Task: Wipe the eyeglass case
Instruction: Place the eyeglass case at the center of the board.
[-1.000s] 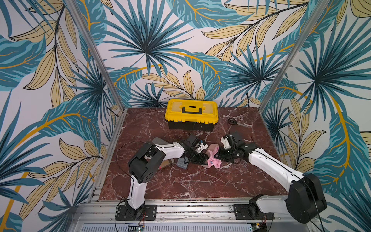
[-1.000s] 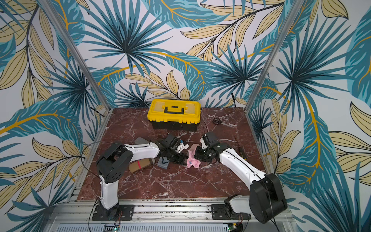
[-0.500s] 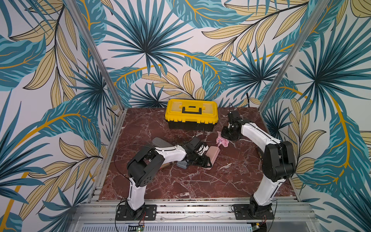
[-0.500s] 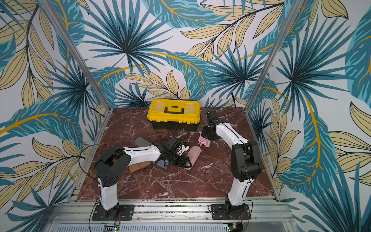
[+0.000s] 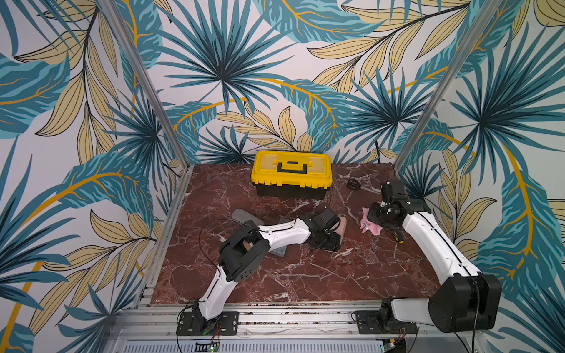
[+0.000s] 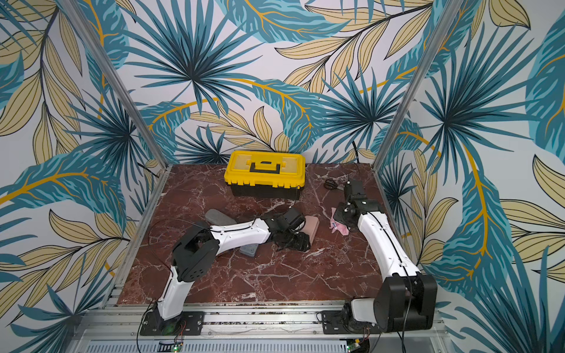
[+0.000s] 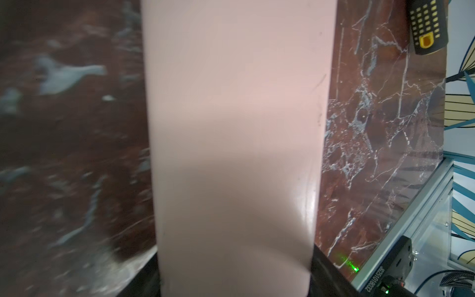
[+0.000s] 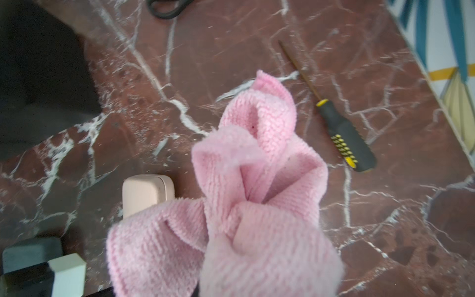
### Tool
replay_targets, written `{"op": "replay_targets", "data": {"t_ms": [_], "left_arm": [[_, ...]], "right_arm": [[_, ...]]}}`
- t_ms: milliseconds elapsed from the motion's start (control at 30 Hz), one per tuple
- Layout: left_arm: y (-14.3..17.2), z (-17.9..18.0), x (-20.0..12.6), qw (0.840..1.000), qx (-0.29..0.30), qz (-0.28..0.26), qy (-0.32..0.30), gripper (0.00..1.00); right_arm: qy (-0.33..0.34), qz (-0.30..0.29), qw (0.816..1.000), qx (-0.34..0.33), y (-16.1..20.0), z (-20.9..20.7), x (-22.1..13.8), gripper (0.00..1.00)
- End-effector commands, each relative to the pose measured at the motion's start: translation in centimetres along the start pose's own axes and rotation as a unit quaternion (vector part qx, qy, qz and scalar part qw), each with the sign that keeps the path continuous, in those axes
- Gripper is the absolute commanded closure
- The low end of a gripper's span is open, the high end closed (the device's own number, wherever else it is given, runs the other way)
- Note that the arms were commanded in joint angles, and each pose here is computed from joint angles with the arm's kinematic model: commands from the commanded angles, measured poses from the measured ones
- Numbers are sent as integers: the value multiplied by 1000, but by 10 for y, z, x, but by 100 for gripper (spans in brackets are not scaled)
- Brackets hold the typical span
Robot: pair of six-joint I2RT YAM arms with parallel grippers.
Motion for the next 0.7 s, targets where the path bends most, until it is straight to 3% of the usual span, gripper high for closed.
{"op": "replay_targets", "data": {"t_ms": [0,167,400,533,667], "left_arm": [[-5,-22,7,1000,-21,-1,-9,92],[-19,-51,22,1000,-24,-11,-1,91],[-15,-59,55,999,-20,-12,-26,88],[-4,-53,73,999,-22,12,-43,78],[2,-45,80,997,-25,29,-60,61]], "right_arm": [[3,-11,1000,25,9,-11,-9,100],[1,-18,998,55,11,-25,-12,100],[-15,3,997,71,18,-36,-5,100],[-31,5,997,76,20,-35,-3,100],[-42,13,996,80,19,-33,2,100]]}}
Point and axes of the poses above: each gripper's point midway between its finger pads, its own x axis out along the fingers, its own z axis along the line the jaws close on, y = z × x, the point moved 10 cm from there along -x, back along the fingers, and after that the axes turned 3 degrees about -x, right-handed, at the moved point
